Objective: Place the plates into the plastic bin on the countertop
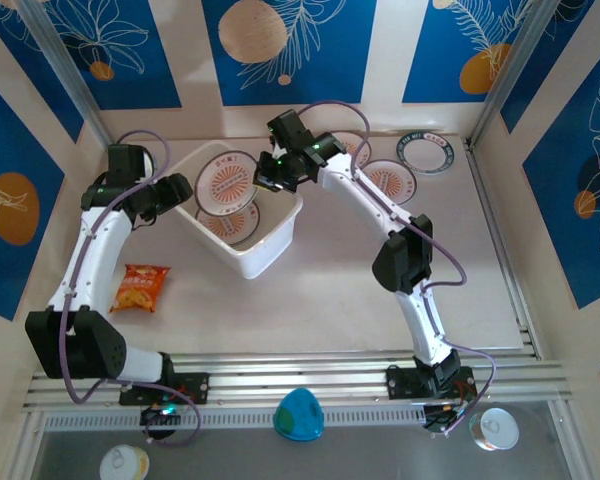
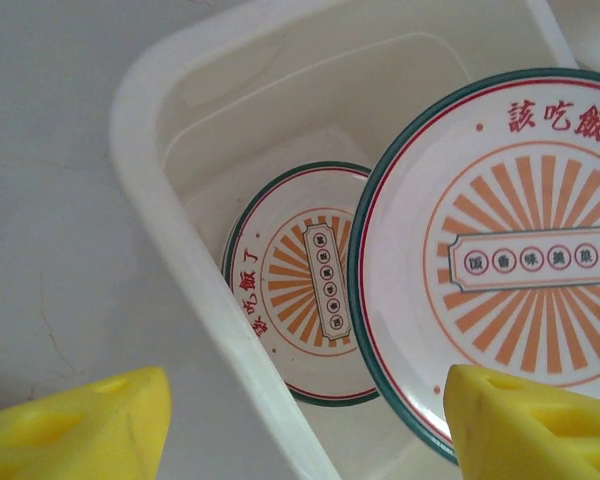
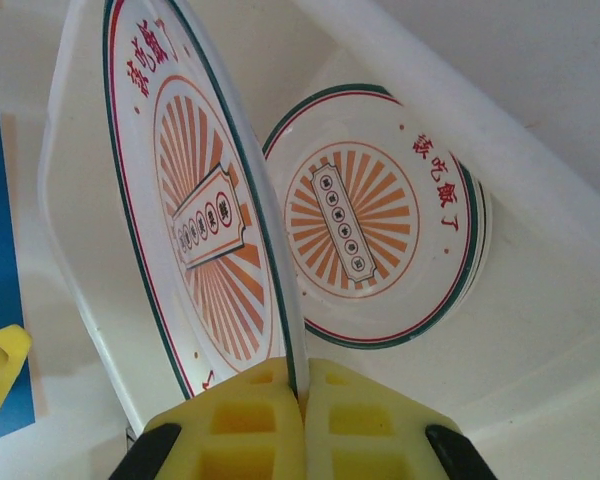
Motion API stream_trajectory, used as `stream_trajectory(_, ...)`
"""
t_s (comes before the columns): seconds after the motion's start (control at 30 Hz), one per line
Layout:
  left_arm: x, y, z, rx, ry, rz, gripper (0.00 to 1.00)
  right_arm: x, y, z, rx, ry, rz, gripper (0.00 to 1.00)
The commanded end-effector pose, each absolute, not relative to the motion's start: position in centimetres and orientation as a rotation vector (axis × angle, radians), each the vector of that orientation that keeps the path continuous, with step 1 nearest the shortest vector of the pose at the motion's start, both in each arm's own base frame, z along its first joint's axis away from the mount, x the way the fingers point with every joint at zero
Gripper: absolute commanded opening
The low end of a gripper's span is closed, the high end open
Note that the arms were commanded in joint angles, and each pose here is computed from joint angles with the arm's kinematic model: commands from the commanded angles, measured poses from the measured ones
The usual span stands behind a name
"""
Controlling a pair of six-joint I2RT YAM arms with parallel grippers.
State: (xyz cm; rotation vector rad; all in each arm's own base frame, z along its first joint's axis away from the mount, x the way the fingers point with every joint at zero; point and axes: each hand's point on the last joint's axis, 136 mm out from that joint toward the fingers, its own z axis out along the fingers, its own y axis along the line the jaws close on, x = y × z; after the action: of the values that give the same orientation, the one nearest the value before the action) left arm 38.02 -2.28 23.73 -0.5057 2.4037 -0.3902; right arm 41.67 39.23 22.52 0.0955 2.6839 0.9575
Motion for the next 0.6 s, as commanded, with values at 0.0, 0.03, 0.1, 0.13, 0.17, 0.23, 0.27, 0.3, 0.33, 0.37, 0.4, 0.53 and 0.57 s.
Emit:
stream_trajectory(0.0, 38.4, -2.1, 23.3, -0.475, 2.404, -0.390, 0.73, 40.7, 39.8, 21.8, 0.107, 2.726, 0.965, 0.00)
stream_trajectory(0.03, 38.4, -2.0, 23.2, -0.476, 2.405, -0.386, 0.73, 40.7, 39.8, 21.4, 0.121, 2.735, 0.952, 0.00)
stream_trajectory(0.1, 38.5, -1.9, 23.0, -0.478, 2.408, -0.381, 0.73, 40.8, 39.8, 20.5, 0.141, 2.752, 0.941, 0.00)
stream_trajectory(0.13, 38.5, -1.9, 22.9, -0.477, 2.413, -0.380, 0.73, 40.7, 39.8, 20.0, 0.151, 2.765, 0.930, 0.00)
stream_trajectory(0.17, 38.5, -1.9, 22.8, -0.478, 2.415, -0.381, 0.73, 40.7, 39.9, 19.5, 0.156, 2.776, 0.920, 0.00)
stream_trajectory(0.23, 38.4, -2.0, 22.8, -0.475, 2.415, -0.387, 0.73, 40.6, 40.0, 18.7, 0.169, 2.795, 0.904, 0.00)
stream_trajectory(0.27, 38.4, -2.0, 22.8, -0.475, 2.417, -0.387, 0.73, 40.5, 40.0, 18.3, 0.181, 2.806, 0.892, 0.00)
stream_trajectory(0.3, 38.3, -2.0, 22.7, -0.475, 2.417, -0.388, 0.73, 40.4, 40.1, 17.9, 0.192, 2.816, 0.882, 0.00)
stream_trajectory(0.33, 38.3, -2.0, 22.7, -0.475, 2.417, -0.385, 0.73, 40.3, 40.1, 17.5, 0.198, 2.827, 0.873, 0.00)
stream_trajectory(0.37, 38.3, -1.9, 22.7, -0.478, 2.415, -0.384, 0.73, 40.1, 40.1, 17.1, 0.211, 2.837, 0.856, 0.00)
stream_trajectory(0.4, 38.2, -2.0, 22.6, -0.476, 2.419, -0.385, 0.73, 40.0, 40.1, 16.7, 0.226, 2.850, 0.837, 0.00)
stream_trajectory(0.53, 38.1, -2.0, 22.3, -0.478, 2.423, -0.391, 0.73, 39.5, 40.0, 15.1, 0.281, 2.883, 0.775, 0.00)
stream_trajectory(0.57, 38.0, -2.1, 22.2, -0.479, 2.425, -0.394, 0.73, 39.5, 39.9, 14.7, 0.303, 2.891, 0.765, 0.00)
